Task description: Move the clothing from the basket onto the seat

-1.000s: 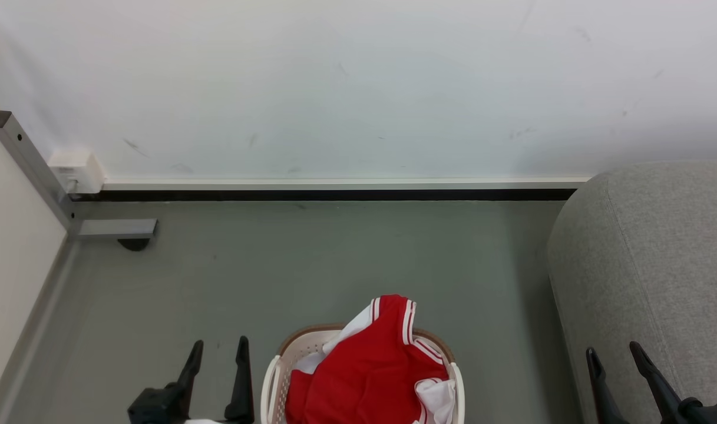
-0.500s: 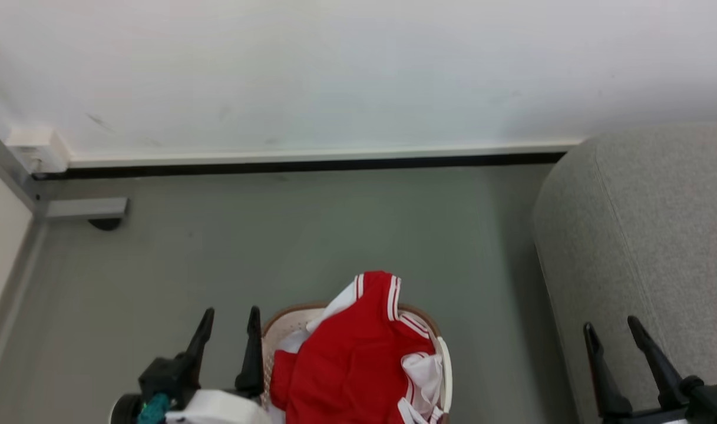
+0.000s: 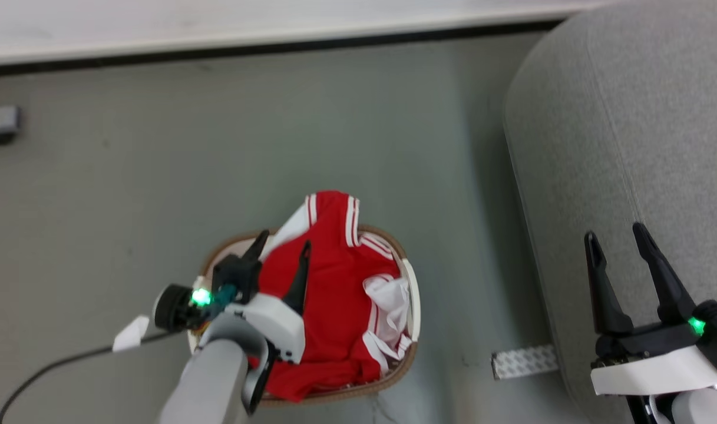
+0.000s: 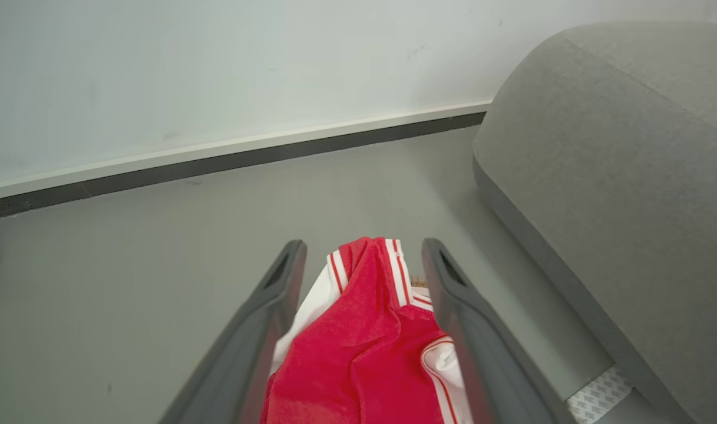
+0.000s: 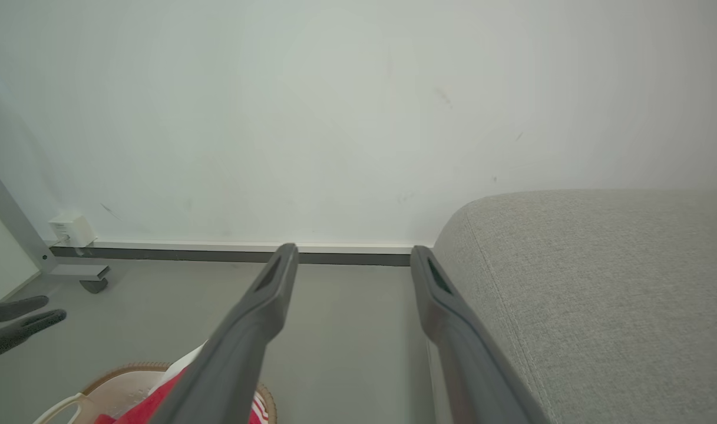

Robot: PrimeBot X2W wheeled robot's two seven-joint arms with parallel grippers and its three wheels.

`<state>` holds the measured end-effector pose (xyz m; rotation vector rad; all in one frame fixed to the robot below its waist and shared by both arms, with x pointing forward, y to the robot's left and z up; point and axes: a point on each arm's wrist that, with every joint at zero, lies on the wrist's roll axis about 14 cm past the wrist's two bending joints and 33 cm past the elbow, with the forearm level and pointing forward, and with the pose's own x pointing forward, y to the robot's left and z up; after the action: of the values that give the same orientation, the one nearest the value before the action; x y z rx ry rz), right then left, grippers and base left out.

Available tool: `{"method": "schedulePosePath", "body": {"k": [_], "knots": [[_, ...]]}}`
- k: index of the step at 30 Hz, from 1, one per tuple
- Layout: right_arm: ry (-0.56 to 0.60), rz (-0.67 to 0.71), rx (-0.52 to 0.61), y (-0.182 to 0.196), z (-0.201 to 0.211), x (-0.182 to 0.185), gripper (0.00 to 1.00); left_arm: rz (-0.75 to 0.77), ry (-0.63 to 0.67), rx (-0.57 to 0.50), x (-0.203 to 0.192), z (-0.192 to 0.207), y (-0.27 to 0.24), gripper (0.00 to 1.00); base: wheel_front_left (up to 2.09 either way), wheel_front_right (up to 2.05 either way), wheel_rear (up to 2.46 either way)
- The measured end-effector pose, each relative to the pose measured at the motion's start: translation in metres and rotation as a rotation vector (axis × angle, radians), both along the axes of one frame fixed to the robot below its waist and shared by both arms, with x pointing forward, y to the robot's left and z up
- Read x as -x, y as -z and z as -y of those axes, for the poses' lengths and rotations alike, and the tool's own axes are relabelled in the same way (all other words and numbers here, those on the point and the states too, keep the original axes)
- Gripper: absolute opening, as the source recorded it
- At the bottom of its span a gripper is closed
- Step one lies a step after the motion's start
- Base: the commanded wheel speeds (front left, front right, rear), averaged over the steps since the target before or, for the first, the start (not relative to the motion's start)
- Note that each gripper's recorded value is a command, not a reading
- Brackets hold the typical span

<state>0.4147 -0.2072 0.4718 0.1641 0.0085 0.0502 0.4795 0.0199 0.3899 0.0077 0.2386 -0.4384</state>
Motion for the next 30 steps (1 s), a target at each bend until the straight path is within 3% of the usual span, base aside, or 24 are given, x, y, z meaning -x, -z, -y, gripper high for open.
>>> {"method": "schedulePosePath", "body": {"k": [11,18,30], "knots": [[0.023,-0.097,-0.012,0.047,0.003,-0.031,1.00,-0.327,0.142,-0.200,-0.019,0.030,0.129,1.00,0.00,0.00,0.00],[0.036,-0.146,-0.002,0.071,0.008,-0.039,1.00,-0.547,0.217,-0.328,0.001,0.031,0.201,1.00,0.00,0.00,0.00],[0.074,-0.230,0.025,0.105,0.020,-0.038,1.00,-0.668,0.272,-0.470,0.009,0.027,0.277,1.00,0.00,0.00,0.00]]}}
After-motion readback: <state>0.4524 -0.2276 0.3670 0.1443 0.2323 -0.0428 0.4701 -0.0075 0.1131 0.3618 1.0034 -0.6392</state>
